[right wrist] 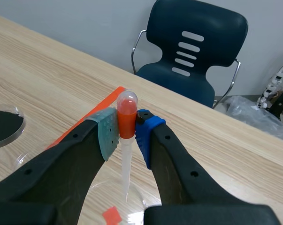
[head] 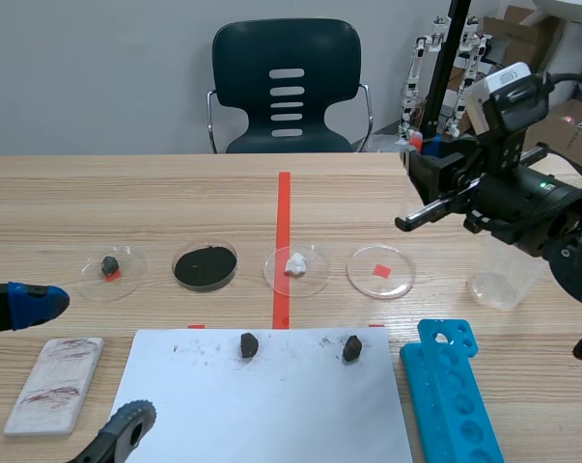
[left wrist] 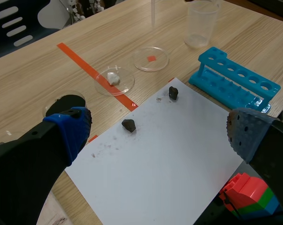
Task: Draw acid from the petri dish
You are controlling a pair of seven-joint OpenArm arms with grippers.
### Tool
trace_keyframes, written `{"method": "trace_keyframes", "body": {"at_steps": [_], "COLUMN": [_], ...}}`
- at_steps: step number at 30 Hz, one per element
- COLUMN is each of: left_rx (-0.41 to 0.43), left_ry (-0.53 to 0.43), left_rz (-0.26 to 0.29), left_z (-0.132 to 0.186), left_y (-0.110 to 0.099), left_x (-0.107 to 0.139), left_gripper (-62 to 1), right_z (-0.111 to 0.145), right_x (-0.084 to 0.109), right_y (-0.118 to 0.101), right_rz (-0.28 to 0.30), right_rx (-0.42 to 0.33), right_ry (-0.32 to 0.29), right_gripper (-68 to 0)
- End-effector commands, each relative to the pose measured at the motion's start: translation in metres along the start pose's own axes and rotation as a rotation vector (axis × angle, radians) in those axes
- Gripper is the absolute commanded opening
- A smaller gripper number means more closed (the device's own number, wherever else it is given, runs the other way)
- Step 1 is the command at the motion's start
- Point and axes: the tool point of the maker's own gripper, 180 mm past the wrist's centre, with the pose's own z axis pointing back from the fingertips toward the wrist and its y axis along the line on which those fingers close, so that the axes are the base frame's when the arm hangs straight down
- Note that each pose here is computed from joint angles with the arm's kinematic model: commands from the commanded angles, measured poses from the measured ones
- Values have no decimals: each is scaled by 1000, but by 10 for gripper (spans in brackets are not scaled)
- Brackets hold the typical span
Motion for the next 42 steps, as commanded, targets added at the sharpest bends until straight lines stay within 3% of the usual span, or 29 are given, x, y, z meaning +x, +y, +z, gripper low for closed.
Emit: {"method": "trace_keyframes", "body": {"at_steps": [1, 9, 16, 26, 42], "left_rx": [10, 10, 10, 10, 10], "left_ry": [-25, -25, -25, -25, -25], "left_rz": [-1, -1, -1, -1, -1], "left_z": [0, 0, 0, 0, 0], "left_y": [3, 3, 3, 3, 3], "left_x": [6, 6, 6, 6, 6], "left_gripper": [-4, -4, -4, -4, -4], "right_z": [-4, -2, 4, 7, -5], "right_x": [5, -4, -4, -20, -31], "right_y": [0, -1, -3, 2, 15], "right_rz": [5, 8, 22, 11, -15], "right_rx": [1, -24, -28, -34, -11], "right_ry": [-18, -39, -101, -112, -91], "right_gripper": [-578, -620, -643, -643, -643]}}
